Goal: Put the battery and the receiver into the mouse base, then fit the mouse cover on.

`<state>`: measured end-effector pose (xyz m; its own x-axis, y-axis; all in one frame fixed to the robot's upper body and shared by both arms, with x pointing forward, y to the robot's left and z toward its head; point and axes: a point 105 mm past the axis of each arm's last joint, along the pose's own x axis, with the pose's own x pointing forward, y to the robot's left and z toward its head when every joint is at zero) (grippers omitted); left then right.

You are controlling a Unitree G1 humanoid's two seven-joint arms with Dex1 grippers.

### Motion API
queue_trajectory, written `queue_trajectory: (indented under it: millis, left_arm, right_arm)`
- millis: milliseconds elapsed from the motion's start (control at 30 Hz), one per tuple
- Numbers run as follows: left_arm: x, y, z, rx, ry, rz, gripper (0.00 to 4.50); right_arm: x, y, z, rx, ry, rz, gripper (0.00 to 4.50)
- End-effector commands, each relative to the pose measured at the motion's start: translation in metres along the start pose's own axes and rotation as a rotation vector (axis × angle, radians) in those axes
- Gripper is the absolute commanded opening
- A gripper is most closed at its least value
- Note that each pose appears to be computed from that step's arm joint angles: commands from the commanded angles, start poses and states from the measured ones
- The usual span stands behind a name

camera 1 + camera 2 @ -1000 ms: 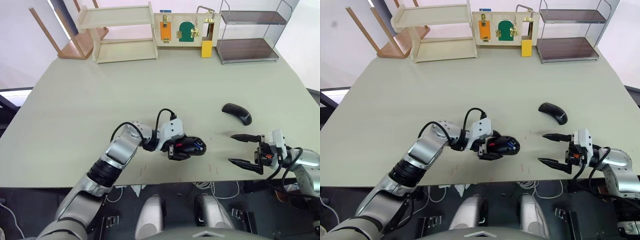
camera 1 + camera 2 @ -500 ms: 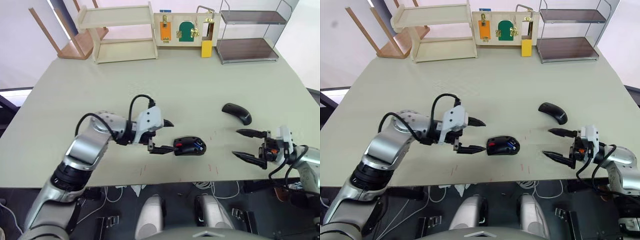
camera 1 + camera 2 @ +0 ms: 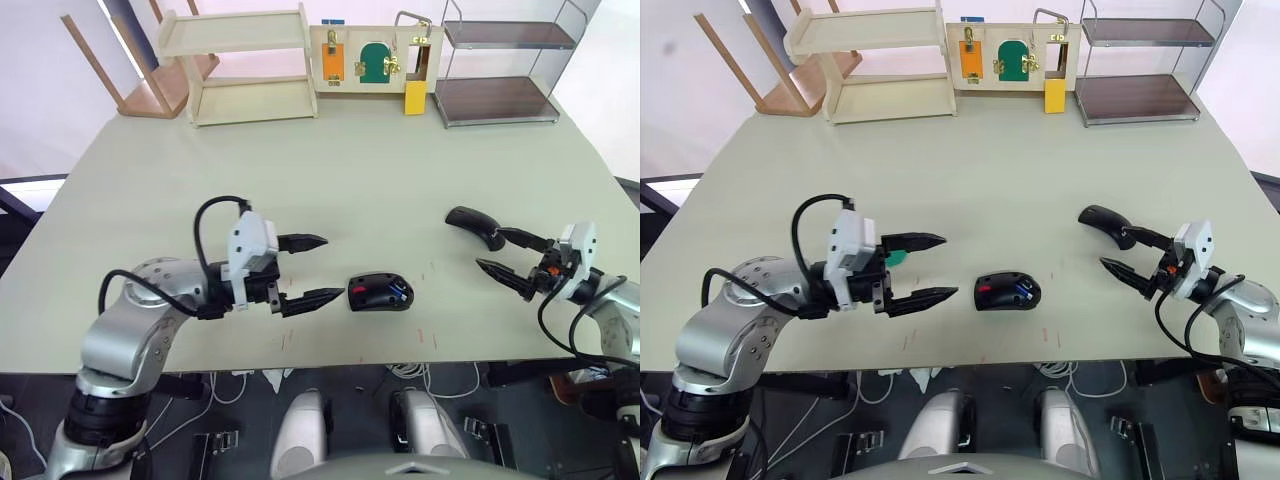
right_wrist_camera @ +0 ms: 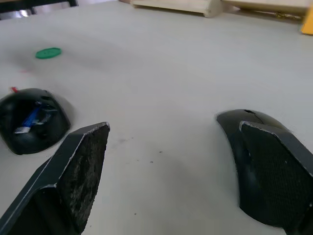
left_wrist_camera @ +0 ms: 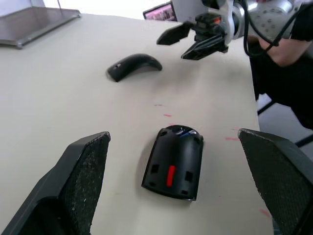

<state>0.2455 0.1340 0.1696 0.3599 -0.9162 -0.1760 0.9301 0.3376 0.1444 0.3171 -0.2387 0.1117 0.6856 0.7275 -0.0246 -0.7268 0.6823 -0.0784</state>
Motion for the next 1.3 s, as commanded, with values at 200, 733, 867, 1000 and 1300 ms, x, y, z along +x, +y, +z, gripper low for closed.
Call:
queue_trajectory:
  millis: [200, 733, 867, 1000, 1300]
  left_arm:
    - [-0.027, -0.007, 0.006, 0.059, -0.068, -0.018, 4.47]
    - [-0.054, -0.022, -0.001, 0.008, -0.141, -0.008, 4.47]
    - [-0.055, -0.025, 0.001, 0.009, -0.153, -0.006, 4.47]
    - [-0.054, -0.025, 0.006, 0.006, -0.182, -0.004, 4.47]
    - [-0.052, -0.027, 0.006, 0.009, -0.182, -0.017, 4.47]
  right_arm:
    - [-0.001, -0.030, 0.002, -0.042, 0.104, -0.087, 4.50]
    - [0.013, -0.045, 0.005, 0.041, 0.229, -0.078, 4.50]
    - [0.015, -0.045, 0.005, 0.024, 0.246, -0.073, 4.50]
    - [0.023, -0.047, 0.004, 0.012, 0.264, -0.090, 4.50]
    - [0.028, -0.045, -0.002, -0.025, 0.313, -0.062, 4.50]
